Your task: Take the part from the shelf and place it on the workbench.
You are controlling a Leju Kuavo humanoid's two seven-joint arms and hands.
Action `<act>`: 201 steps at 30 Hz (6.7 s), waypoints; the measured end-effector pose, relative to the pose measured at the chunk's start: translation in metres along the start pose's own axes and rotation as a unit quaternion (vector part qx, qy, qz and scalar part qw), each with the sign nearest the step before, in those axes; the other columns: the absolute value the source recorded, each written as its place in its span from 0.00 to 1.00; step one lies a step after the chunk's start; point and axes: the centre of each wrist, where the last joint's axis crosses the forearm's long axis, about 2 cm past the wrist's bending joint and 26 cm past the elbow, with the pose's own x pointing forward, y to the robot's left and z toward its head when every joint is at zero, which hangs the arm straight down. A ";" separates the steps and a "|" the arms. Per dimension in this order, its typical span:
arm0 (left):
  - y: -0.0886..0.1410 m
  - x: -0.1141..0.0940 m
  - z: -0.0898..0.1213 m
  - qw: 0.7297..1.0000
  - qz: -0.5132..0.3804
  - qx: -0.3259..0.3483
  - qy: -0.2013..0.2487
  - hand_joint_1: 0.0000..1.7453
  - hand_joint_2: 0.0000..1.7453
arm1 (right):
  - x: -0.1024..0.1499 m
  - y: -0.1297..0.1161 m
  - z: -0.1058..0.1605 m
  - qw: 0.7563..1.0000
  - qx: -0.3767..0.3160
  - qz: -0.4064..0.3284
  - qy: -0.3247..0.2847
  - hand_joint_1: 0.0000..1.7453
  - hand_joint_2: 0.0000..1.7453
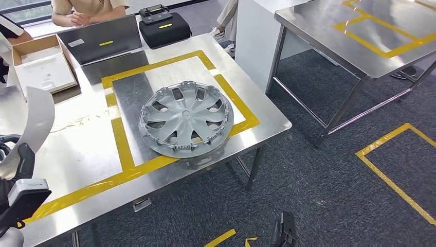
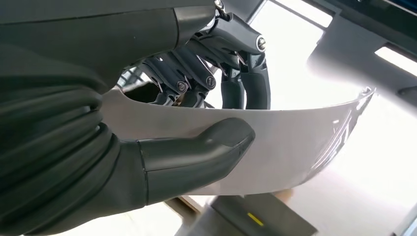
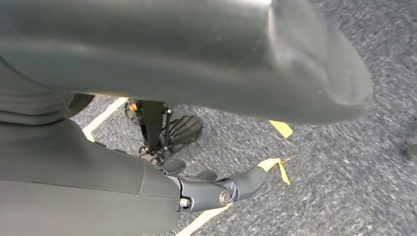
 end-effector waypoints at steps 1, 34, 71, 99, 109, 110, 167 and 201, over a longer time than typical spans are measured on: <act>0.000 -0.003 0.001 1.000 -0.010 0.001 0.004 1.00 1.00 | 0.000 0.000 0.000 1.000 0.000 0.000 0.000 0.00 0.00; -0.056 -0.020 -0.012 0.971 -0.217 -0.091 -0.031 1.00 1.00 | -0.002 -0.002 0.001 1.000 -0.023 -0.008 -0.008 0.00 0.00; -0.071 0.017 -0.039 0.976 -0.203 -0.064 -0.051 0.00 0.00 | -0.005 -0.003 0.002 1.000 -0.019 -0.004 0.003 0.00 0.00; -0.058 0.006 -0.037 0.974 -0.220 -0.046 -0.021 0.00 0.00 | -0.009 0.007 0.001 1.000 0.003 0.001 0.009 0.00 0.00; -0.050 -0.010 -0.002 0.968 -0.241 -0.065 -0.014 0.00 0.00 | -0.007 0.008 0.000 1.000 0.011 0.004 0.003 0.00 0.00; -0.049 -0.011 0.000 0.968 -0.243 -0.066 -0.013 0.00 0.00 | -0.007 0.008 0.000 1.000 0.011 0.003 0.003 0.00 0.00; -0.033 -0.032 0.029 0.960 -0.268 -0.075 0.014 0.00 0.00 | -0.005 0.008 -0.001 1.000 0.011 0.017 0.016 0.00 0.00; -0.055 -0.042 0.047 0.965 -0.216 -0.112 0.102 0.00 1.00 | -0.007 0.009 0.000 0.999 0.019 -0.005 0.028 0.00 1.00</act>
